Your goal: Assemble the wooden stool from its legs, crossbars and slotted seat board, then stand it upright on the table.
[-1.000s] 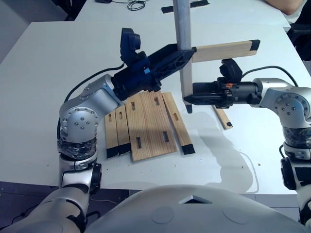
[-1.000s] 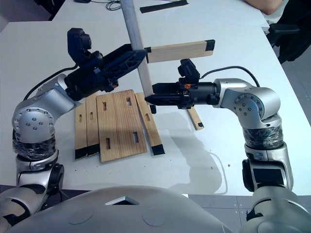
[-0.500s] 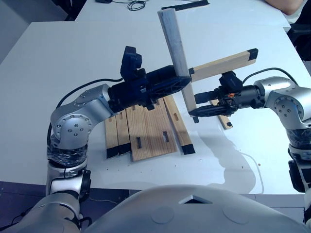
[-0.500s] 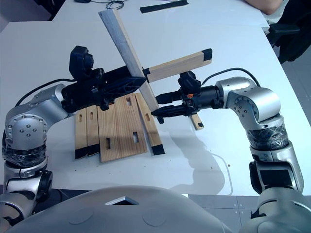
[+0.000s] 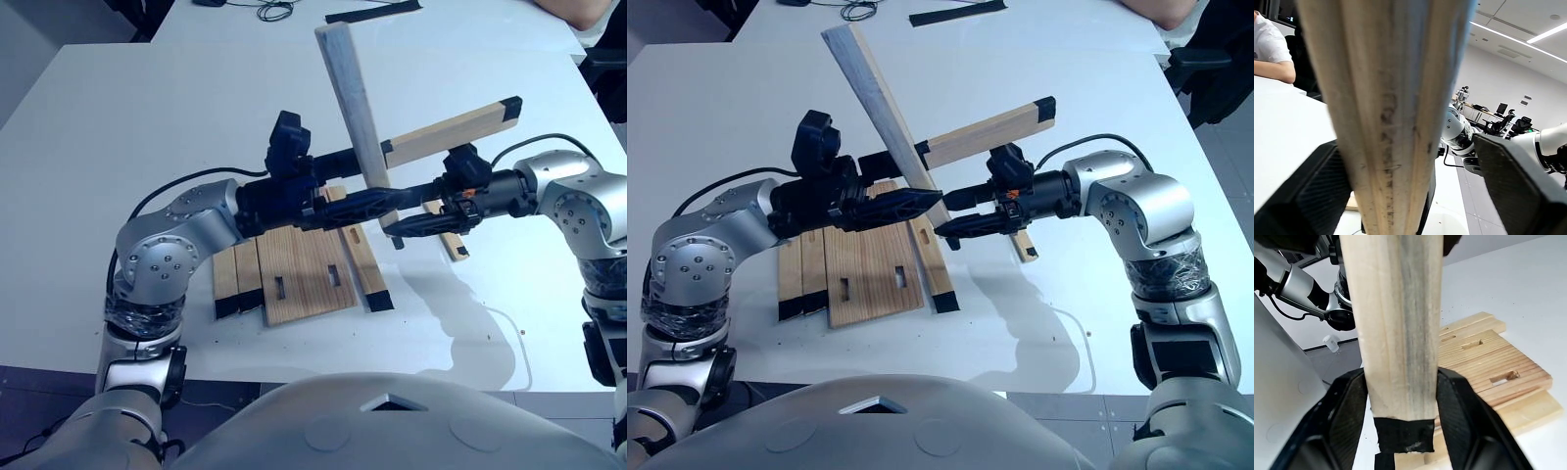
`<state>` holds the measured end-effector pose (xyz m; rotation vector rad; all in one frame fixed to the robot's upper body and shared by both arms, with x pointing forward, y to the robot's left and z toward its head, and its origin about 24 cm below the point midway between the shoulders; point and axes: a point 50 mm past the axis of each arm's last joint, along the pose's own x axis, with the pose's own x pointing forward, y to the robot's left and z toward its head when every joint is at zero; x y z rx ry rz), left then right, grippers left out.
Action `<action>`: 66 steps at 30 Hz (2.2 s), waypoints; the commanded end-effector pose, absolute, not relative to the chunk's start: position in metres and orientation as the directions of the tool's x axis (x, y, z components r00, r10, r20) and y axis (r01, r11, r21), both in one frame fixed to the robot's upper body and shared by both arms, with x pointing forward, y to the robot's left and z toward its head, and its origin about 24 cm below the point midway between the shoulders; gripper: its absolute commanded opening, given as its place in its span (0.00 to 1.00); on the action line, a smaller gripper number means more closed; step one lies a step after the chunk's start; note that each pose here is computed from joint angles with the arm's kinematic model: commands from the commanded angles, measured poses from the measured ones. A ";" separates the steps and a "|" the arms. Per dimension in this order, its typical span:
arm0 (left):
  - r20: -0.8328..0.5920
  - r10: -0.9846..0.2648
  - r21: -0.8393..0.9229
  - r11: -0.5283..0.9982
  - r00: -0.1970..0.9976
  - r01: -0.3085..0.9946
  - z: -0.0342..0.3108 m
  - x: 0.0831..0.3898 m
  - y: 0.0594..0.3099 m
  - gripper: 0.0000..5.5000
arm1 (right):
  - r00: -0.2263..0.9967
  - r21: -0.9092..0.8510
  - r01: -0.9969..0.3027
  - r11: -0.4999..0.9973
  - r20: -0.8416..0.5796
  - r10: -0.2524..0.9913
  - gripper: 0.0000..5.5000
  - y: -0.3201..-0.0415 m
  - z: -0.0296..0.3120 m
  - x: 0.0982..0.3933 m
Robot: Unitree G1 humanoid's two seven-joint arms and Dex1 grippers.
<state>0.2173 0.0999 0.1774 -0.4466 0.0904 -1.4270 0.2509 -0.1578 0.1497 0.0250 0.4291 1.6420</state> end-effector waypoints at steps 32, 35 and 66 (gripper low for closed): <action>0.178 -0.976 -0.355 0.056 0.126 0.933 0.175 0.213 0.099 0.41 | -0.138 0.205 -0.977 -0.060 -0.386 0.912 0.38 -0.173 0.143 0.253; 0.174 -0.976 -0.355 0.064 0.134 0.933 0.174 0.214 0.098 0.41 | -0.134 0.197 -0.978 -0.061 -0.387 0.912 0.38 -0.173 0.143 0.253; 0.160 -0.962 -0.354 0.154 0.223 0.922 0.168 0.225 0.097 0.65 | -0.119 0.176 -0.983 -0.054 -0.385 0.915 0.38 -0.168 0.140 0.250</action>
